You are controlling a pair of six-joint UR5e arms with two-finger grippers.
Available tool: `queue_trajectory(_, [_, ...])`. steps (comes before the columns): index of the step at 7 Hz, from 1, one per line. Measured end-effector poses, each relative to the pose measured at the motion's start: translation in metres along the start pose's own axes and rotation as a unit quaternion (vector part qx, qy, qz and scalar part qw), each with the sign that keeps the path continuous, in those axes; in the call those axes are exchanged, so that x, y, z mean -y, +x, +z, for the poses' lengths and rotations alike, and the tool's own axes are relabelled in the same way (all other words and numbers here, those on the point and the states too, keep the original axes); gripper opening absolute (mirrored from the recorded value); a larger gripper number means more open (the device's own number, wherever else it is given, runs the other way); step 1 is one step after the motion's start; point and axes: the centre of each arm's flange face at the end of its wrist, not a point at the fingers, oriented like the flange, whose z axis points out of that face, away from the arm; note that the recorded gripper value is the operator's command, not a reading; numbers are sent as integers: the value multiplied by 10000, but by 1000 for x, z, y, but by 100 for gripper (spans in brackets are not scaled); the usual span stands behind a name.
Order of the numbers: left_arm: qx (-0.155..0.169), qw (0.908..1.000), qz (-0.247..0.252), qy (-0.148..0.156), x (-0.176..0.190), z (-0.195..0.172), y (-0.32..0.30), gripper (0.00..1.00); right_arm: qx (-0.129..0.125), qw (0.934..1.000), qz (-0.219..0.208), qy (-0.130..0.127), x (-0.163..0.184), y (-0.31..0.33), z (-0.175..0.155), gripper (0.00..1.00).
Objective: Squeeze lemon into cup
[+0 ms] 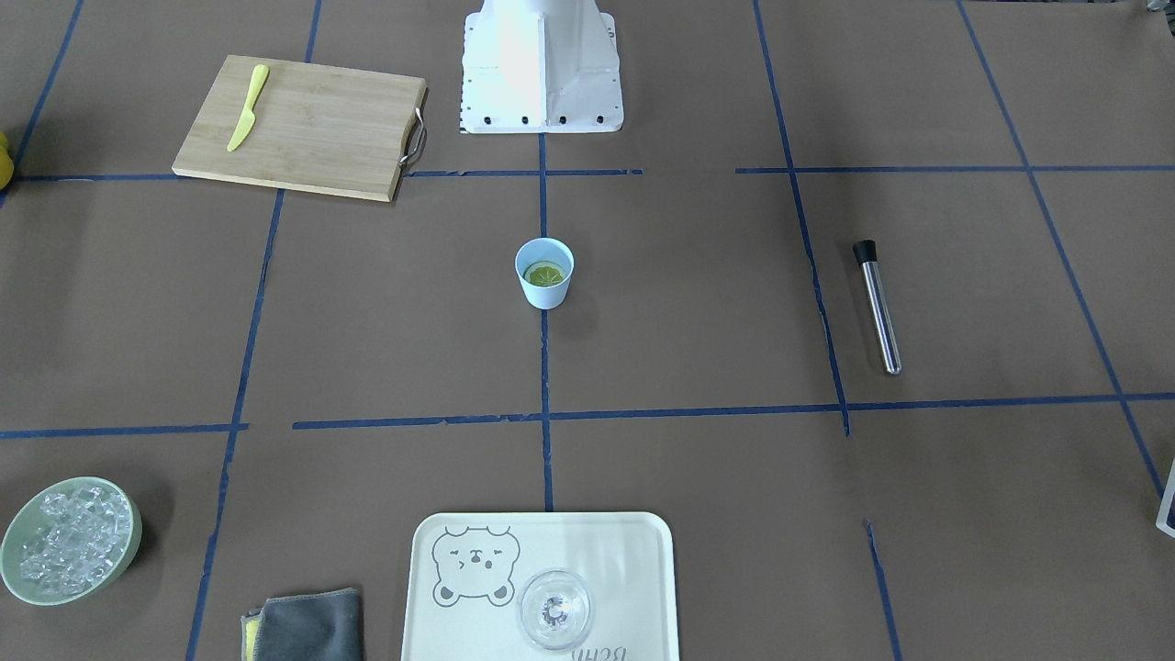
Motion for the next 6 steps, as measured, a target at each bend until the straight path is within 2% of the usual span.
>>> queue_trajectory(6, [-35,10000,-1,6,0,-1,1,100,13,10000,33,-43,-15,5,8,100])
